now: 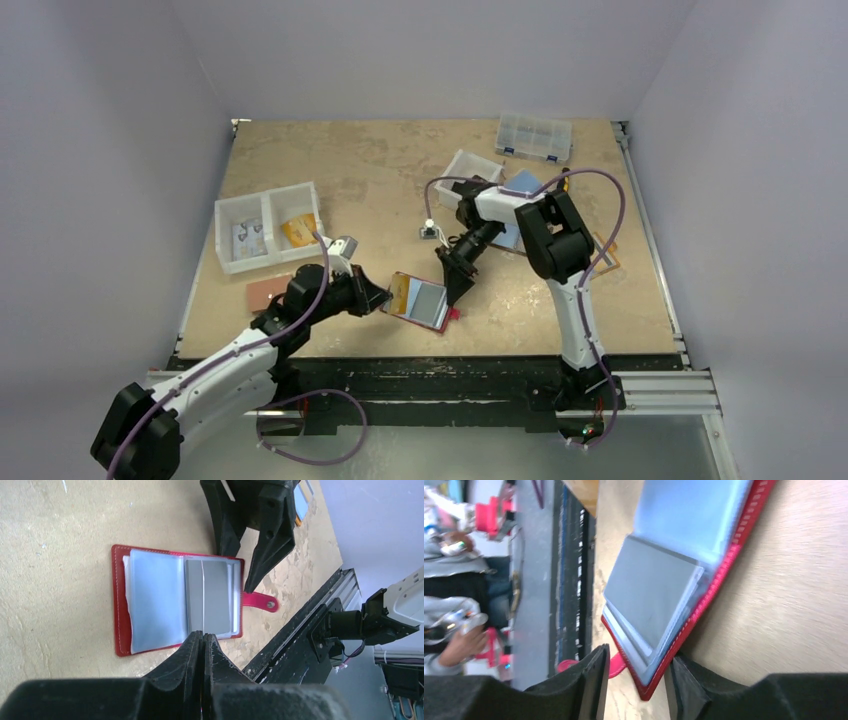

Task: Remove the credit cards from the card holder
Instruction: Remove the credit card from the card holder, then place the credit card in the storage box.

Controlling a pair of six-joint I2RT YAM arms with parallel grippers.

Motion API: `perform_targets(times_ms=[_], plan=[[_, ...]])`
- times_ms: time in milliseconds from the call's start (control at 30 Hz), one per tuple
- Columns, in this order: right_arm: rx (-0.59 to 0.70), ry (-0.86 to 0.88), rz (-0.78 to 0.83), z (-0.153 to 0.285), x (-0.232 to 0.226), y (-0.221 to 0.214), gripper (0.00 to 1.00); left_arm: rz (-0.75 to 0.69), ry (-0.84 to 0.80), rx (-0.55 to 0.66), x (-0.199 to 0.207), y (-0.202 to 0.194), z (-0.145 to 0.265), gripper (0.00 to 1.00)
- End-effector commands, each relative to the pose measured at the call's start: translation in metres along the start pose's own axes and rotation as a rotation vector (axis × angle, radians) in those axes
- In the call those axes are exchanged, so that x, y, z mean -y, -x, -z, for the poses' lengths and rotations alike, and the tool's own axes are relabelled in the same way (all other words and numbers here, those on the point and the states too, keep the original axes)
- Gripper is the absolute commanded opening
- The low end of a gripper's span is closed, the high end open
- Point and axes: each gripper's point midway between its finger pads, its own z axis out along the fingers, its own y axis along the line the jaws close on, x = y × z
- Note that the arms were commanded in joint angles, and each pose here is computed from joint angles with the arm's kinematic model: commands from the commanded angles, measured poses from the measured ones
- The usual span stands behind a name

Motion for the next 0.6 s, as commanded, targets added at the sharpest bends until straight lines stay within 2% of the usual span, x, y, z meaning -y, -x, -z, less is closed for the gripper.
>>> perform_targets(times_ms=[0,100,200,400,567], plan=[[0.006,-0.266,0.105,0.047,0.03,0.015,0.54,0.016,-0.053,0.078,0.02,0.03,-0.001,0.0],[0.014,-0.362,0.126,0.071,0.033,0.02,0.59,0.018,-0.053,0.057,0.02,0.029,-0.005,0.0],[0.008,-0.402,0.219,0.089,0.018,0.031,0.62,0.019,-0.076,0.044,0.023,0.029,-0.008,0.0],[0.122,-0.204,0.529,0.074,-0.052,0.065,0.72,-0.017,-0.179,0.068,0.045,0.04,-0.01,0.0],[0.142,-0.081,0.575,0.042,-0.071,0.082,0.73,-0.036,-0.243,0.038,0.057,0.04,-0.014,0.0]])
